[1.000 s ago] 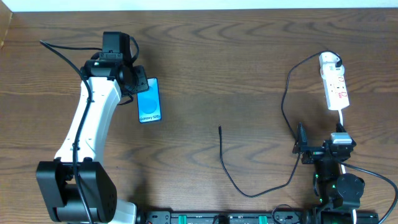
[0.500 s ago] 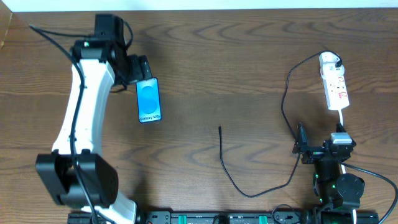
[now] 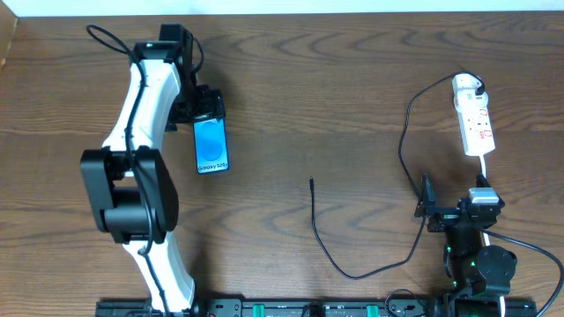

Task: Plug charger to phone and switch on socket
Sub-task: 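Lower the left gripper and close it on the phone's bottom edge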

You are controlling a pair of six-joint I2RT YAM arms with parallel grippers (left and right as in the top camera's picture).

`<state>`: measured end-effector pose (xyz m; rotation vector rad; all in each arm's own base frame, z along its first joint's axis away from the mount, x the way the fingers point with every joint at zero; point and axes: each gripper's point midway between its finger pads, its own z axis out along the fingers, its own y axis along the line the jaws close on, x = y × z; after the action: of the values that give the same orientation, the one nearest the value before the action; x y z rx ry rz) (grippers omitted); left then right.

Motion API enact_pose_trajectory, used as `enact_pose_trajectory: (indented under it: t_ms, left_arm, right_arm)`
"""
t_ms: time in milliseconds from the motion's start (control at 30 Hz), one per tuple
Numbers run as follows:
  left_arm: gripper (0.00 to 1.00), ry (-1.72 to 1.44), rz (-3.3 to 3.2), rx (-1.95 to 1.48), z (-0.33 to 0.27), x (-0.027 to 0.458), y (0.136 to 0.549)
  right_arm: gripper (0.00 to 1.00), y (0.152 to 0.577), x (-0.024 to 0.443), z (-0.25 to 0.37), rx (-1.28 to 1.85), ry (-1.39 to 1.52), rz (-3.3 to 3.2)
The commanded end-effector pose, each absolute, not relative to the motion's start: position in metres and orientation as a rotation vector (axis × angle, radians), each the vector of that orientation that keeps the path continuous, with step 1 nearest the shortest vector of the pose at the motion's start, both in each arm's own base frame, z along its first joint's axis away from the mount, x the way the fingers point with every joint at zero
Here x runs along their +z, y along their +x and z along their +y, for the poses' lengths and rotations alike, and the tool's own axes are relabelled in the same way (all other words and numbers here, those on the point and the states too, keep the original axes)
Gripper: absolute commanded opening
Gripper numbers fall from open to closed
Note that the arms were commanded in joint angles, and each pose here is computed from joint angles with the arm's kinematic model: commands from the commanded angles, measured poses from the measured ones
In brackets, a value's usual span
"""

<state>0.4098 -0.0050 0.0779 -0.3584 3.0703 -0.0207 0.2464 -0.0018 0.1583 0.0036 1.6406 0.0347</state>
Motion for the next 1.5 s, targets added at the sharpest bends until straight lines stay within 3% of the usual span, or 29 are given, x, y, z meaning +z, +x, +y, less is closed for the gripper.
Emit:
enact_pose_trajectory:
  t_ms: [0, 200, 667, 1467]
  left_arm:
    - [0.98, -0.336, 3.128, -0.043, -0.008, 0.053, 0.406]
    - [0.98, -0.345, 3.153, -0.086, -0.013, 0.021, 0.405]
    - [0.98, -0.233, 3.17, -0.051, -0.027, 0.0, 0.395]
    - [0.98, -0.404, 3.132, 0.027, -0.017, -0.003, 0.398]
  right_arm:
    - [0.99, 0.246, 0.158, -0.001, 0.043, 0.012, 1.641]
    - [0.99, 0.246, 0.158, -0.001, 0.042, 0.012, 1.64]
    - [0.99, 0.246, 0.158, -0.001, 0.042, 0.012, 1.641]
    - [0.99, 0.246, 0.158, -0.001, 0.042, 0.012, 1.64]
